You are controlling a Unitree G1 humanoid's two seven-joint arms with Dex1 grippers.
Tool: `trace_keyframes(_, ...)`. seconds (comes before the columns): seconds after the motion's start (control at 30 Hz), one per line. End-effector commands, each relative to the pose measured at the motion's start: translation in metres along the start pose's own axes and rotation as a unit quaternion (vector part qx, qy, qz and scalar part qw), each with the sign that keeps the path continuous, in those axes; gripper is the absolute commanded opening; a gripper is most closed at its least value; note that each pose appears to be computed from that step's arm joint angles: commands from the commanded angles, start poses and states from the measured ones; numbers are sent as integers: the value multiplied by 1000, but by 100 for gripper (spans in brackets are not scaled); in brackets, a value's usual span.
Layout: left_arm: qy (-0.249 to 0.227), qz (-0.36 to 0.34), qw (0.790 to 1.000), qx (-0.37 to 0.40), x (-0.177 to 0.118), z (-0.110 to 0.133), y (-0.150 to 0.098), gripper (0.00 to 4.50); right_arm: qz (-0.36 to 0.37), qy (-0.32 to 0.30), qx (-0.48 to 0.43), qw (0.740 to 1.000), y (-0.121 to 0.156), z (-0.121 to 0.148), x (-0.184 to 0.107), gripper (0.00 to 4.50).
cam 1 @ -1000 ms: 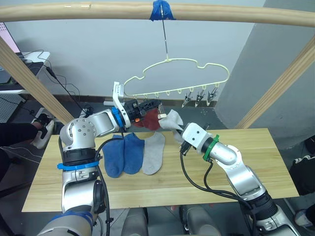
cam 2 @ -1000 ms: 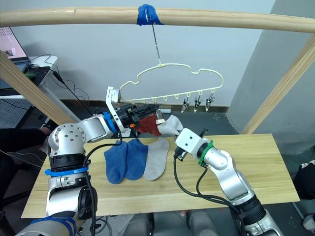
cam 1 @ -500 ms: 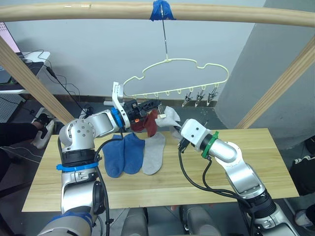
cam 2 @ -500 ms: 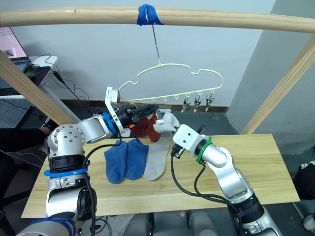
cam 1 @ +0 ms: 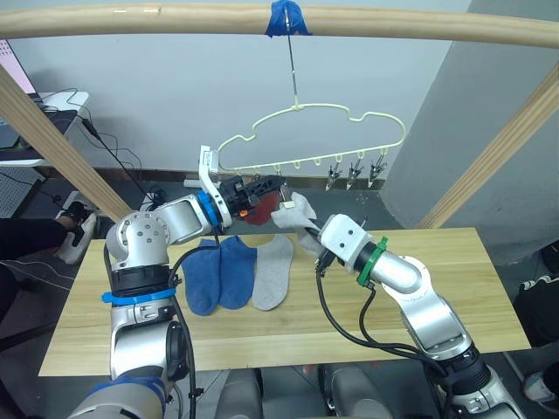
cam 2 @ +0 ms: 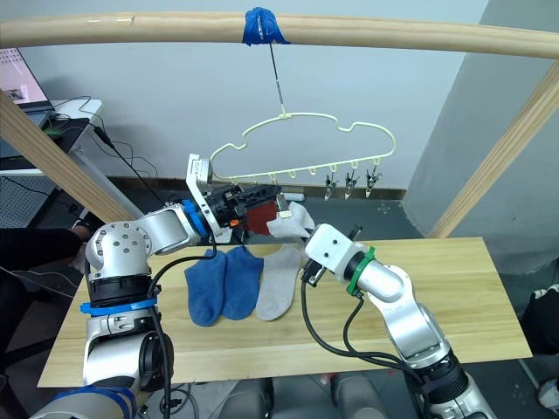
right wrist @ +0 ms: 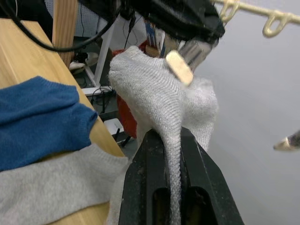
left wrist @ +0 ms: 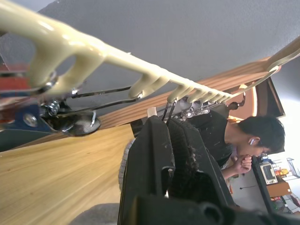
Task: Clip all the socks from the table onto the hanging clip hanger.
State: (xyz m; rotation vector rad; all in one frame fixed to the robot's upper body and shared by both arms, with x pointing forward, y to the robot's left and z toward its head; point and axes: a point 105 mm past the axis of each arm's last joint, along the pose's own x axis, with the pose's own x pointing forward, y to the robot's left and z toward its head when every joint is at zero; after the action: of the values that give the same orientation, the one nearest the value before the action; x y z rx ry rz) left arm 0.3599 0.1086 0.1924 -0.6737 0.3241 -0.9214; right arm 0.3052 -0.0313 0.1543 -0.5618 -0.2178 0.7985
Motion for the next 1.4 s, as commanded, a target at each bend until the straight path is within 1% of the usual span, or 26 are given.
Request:
trace_keyframes(0.03, 3, -1, 1000, -5, 0, -3, -1, 0, -17, -30, -2, 999, -7, 16, 4, 3)
trace_keyframes(0.27, -9, 3, 1000, 5, -4, 1, 0, 0, -20, -27, 4, 999, -8, 14, 9, 3)
trace_keyframes(0.5, -8, 0, 1000, 14, -4, 1, 0, 0, -23, -19, 8, 1000, -11, 9, 8, 3)
trace_keyframes(0.63, -7, -6, 999, 47, -3, 1, -5, 0, -24, -19, 10, 999, -11, 8, 9, 3)
trace_keyframes(0.73, -5, -11, 998, 56, -5, -1, -6, 0, -25, -20, 10, 999, -12, 9, 10, 3)
trace_keyframes(0.77, -5, -15, 999, 52, -6, -2, -7, 60, -25, -20, 10, 999, -12, 9, 10, 0)
trace_keyframes(0.8, -4, -19, 999, 50, -7, -2, -8, 75, -26, -20, 10, 999, -12, 9, 10, 0)
trace_keyframes(0.83, -4, -21, 999, 49, -7, -2, -8, 112, -26, -20, 10, 999, -12, 9, 10, 0)
trace_keyframes(1.0, -7, -17, 998, 52, -10, 3, -8, 248, -23, -16, 11, 1000, -11, 6, 11, 0)
trace_keyframes(1.03, -9, -19, 998, 56, -12, 5, -10, 275, -22, -13, 14, 1000, -11, 4, 12, 0)
trace_keyframes(1.07, -9, -21, 998, 60, -14, 6, -12, 312, -24, -10, 21, 999, -11, 1, 13, 0)
trace_keyframes(1.17, -7, -19, 998, 68, -22, 8, -14, 397, -30, 12, 66, 997, -10, -19, 16, 0)
trace_keyframes(1.2, 1, -18, 997, 76, -25, 7, -16, 429, -34, 17, 98, 994, -11, -25, 18, 27)
trace_keyframes(1.23, 10, -18, 996, 84, -28, 5, -19, 450, -37, 20, 117, 992, -13, -29, 19, 54)
trace_keyframes(1.3, 22, -19, 995, 95, -32, 2, -22, 450, -41, 20, 123, 991, -16, -32, 20, 109)
trace_keyframes(1.37, 32, -17, 993, 110, -35, 1, -24, 450, -50, 21, 139, 989, -21, -35, 20, 181)
trace_keyframes(1.4, 41, -14, 991, 127, -36, -1, -26, 450, -52, 27, 150, 987, -24, -41, 15, 218)
